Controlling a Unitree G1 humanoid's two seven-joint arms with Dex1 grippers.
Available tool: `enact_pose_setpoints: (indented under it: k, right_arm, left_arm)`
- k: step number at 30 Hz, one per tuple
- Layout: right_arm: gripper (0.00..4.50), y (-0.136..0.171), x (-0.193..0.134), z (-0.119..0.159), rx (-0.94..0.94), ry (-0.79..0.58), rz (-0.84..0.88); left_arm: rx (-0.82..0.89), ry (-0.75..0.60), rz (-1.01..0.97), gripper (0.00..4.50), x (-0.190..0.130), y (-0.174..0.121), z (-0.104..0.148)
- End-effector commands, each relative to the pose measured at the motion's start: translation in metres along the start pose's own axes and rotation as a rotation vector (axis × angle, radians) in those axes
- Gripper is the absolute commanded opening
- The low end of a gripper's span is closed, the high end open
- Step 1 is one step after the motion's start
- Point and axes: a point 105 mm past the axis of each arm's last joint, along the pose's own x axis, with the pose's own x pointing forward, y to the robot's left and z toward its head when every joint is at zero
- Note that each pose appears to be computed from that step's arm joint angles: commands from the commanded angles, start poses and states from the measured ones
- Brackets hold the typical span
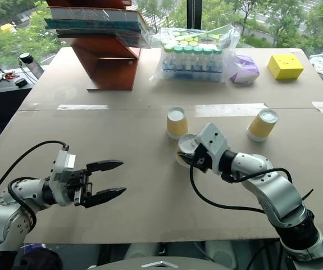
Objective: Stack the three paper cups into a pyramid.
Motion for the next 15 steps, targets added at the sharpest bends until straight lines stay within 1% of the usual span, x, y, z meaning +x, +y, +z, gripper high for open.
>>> enact_pose_setpoints:
  k: [1, 9, 15]
  right_arm:
    - [2.19, 0.0, -0.007, 0.008, -0.029, -0.001, 0.013]
    - [2.19, 0.003, -0.01, -0.005, 0.002, 0.05, 0.014]
    - [2.19, 0.003, -0.014, -0.01, 0.03, 0.056, -0.014]
  left_arm:
    - [0.039, -0.014, 0.0, 4.5, -0.003, -0.004, 0.01]
    - [0.037, -0.021, -0.009, 4.5, 0.002, -0.006, 0.011]
    - [0.036, -0.023, -0.005, 4.5, 0.001, -0.003, 0.01]
